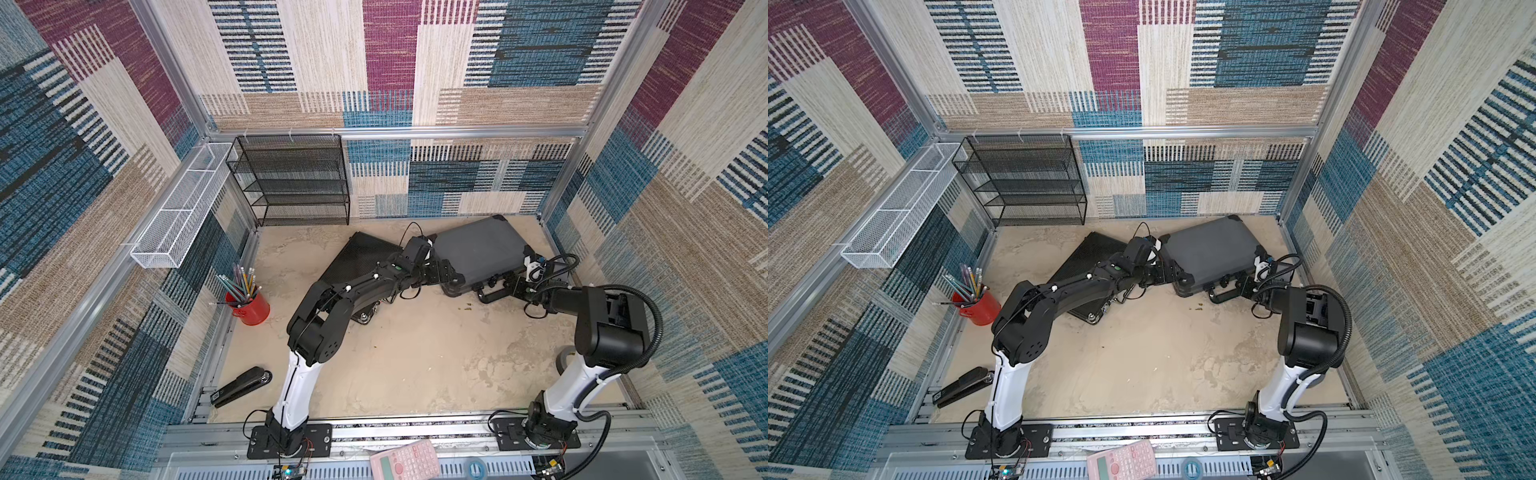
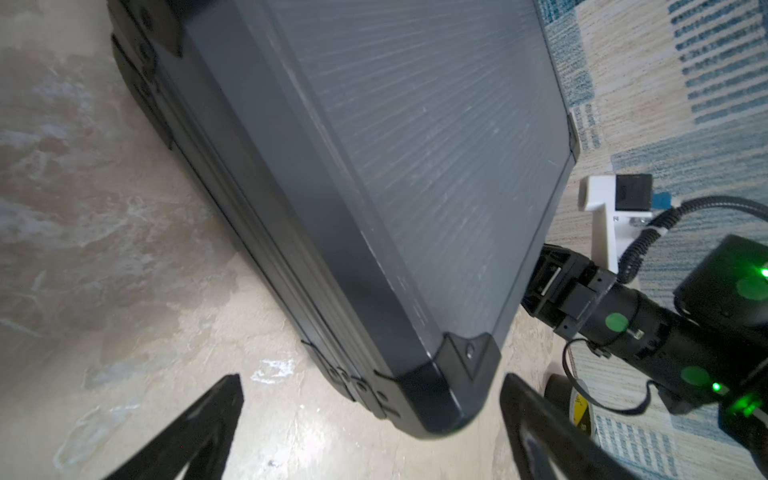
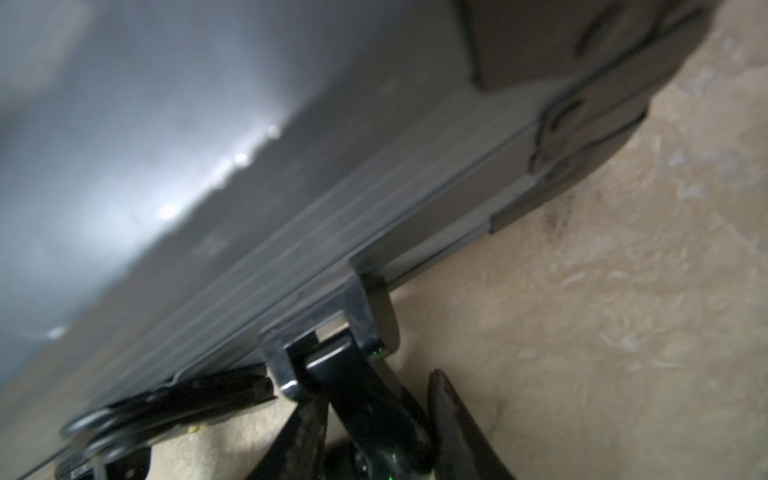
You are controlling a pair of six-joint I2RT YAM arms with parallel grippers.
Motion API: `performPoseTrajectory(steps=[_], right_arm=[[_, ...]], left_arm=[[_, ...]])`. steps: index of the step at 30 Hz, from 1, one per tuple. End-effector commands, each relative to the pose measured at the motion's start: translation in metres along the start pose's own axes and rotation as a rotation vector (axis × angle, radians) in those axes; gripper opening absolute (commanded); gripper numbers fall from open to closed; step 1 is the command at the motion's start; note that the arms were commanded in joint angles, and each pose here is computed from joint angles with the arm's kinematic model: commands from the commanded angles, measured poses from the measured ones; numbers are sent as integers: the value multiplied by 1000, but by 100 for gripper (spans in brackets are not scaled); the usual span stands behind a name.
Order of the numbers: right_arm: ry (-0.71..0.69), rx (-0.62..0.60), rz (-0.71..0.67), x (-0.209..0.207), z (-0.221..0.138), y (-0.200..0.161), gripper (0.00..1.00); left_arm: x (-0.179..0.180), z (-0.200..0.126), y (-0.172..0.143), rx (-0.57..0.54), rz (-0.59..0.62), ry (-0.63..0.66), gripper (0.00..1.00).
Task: Open the poker set cases
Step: Adjust the poker set case at the center of the board.
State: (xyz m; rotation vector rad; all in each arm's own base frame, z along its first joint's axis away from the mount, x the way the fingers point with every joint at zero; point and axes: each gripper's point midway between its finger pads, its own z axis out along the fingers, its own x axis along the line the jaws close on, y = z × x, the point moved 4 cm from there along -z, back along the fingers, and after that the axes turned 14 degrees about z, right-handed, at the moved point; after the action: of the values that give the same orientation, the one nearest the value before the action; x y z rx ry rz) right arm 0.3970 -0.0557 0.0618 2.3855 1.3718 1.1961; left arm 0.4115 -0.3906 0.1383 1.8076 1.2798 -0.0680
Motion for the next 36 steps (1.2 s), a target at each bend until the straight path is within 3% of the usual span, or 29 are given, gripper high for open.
performPoseTrajectory(steps=[1,17,36], right_arm=[[33,19,51,6,-1,-4,38],[37,73,170,8,-3,-31,33],[85,47,289,20,-37,-77,34]], left_arm=[[-4,5,5,14,-18,-47,95],[-4,37,9,57,-39,-87,87],[1,39,10,72,-17,-94,87]])
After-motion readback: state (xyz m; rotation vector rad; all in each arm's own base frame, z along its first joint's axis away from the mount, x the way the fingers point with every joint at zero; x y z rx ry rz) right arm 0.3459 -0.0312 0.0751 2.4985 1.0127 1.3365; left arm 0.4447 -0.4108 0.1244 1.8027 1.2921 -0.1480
